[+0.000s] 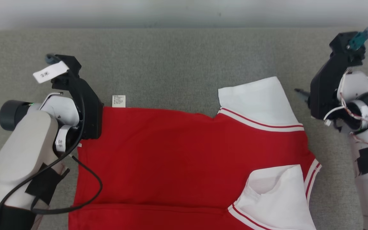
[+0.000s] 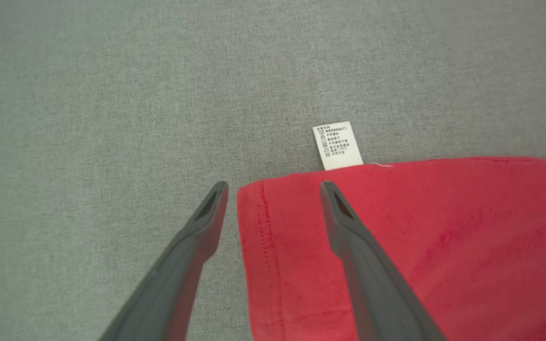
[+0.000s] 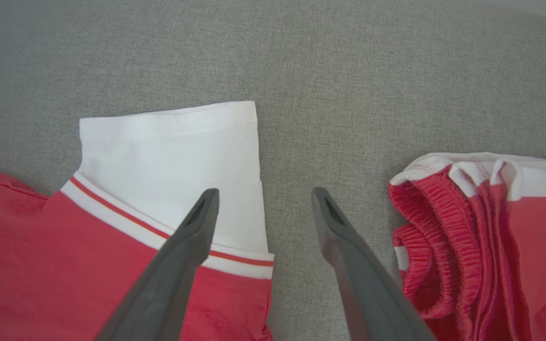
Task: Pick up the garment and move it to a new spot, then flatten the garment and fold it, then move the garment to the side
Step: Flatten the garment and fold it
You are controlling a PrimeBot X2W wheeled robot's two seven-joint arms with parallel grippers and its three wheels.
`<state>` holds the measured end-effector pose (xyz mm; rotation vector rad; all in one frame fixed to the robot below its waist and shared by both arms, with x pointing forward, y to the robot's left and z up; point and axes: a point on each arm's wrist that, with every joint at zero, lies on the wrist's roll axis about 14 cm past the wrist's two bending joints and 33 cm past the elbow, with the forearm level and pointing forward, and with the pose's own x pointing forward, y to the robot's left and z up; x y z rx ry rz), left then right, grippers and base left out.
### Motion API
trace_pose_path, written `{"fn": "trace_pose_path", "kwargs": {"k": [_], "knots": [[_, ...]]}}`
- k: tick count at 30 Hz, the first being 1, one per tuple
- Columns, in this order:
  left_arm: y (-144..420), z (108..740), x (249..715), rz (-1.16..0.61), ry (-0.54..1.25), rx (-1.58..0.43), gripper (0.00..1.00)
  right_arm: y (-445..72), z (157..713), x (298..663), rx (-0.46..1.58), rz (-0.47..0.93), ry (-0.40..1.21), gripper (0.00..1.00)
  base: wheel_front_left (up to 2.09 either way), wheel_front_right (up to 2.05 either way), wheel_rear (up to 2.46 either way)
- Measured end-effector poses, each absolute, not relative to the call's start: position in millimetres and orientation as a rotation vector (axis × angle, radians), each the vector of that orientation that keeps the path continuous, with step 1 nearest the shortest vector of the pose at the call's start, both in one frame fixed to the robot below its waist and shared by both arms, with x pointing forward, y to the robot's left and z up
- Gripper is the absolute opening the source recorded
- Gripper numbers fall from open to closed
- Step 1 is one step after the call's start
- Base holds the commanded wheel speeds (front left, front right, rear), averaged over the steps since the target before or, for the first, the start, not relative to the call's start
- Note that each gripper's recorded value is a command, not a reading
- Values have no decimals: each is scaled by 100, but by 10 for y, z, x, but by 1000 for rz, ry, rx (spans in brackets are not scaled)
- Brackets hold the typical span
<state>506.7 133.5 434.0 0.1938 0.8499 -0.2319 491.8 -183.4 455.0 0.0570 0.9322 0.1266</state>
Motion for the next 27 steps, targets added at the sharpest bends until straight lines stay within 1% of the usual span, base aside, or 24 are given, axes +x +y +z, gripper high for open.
{"fn": "trace_pose_path", "kwargs": {"k": [5, 11, 14, 19, 27], "knots": [[1362, 4113, 5112, -211, 941, 216, 100, -1935, 4349, 5033, -10, 96, 992, 100, 0, 0, 0], [1478, 3979, 5180, -159, 977, 226, 100, -1962, 4286, 5300, -20, 77, 950, 100, 0, 0, 0], [1531, 3921, 5178, -144, 1000, 233, 100, -1943, 4190, 5356, -14, 73, 962, 100, 0, 0, 0], [1504, 3934, 5156, -154, 1006, 199, 100, -1901, 4111, 5388, -5, 79, 979, 100, 0, 0, 0], [1441, 4170, 5213, -161, 962, 186, 100, -1899, 4208, 5433, 14, 74, 959, 100, 0, 0, 0]]}}
